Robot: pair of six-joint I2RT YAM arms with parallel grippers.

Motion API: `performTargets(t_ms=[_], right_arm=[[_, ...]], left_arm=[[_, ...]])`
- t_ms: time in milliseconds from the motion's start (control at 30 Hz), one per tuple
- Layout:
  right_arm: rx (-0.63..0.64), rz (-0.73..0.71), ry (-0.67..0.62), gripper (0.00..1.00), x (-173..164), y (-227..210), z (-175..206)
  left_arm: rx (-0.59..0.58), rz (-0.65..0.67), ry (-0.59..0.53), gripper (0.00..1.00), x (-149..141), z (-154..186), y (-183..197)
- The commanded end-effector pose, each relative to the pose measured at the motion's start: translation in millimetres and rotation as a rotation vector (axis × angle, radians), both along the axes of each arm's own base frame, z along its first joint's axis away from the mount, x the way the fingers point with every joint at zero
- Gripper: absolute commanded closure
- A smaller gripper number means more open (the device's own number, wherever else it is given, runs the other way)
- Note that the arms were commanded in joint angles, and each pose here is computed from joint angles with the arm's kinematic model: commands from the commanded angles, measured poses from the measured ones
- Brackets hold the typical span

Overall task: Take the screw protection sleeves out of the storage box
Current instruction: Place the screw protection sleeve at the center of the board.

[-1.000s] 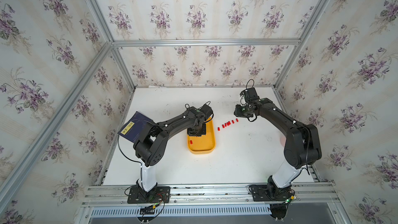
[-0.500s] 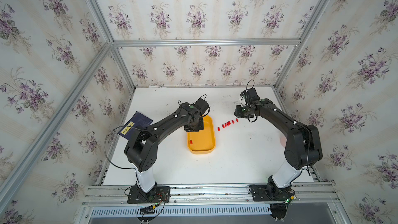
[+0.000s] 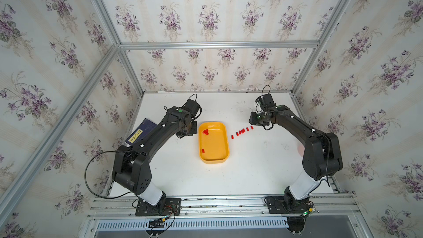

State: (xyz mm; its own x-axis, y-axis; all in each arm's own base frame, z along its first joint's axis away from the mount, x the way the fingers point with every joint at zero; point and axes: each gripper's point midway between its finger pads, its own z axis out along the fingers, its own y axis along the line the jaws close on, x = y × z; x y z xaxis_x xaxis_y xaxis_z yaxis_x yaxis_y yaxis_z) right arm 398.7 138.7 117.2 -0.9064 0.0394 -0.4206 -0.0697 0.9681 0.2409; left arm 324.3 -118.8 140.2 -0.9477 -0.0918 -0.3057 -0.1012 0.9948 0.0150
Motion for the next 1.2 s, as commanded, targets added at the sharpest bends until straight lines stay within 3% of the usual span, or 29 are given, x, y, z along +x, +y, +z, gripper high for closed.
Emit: performTargets(t_ms=[0, 533, 867, 1167], right_arm=[[-0.001, 0.0, -0.009, 0.63, 2.3, 0.3, 1.9], [-0.012, -0.003, 0.006, 0.63, 1.6, -0.9, -5.0], [-0.01, -0.005, 0.0, 0.63, 2.3, -0.9, -3.2], [-0.012, -0.008, 0.004, 0.63, 0.4, -2.0, -2.9]], left_arm=[[0.039, -0.037, 0.014, 0.84, 7.3, -13.6, 5.0], [0.057, -0.036, 0.124, 0.86, 19.7, -98.0, -1.6], [0.091, -0.031, 0.153, 0.82, 16.3, -119.2, 3.7], [0.091, -0.022, 0.138, 0.76, 14.1, -114.9, 6.1]])
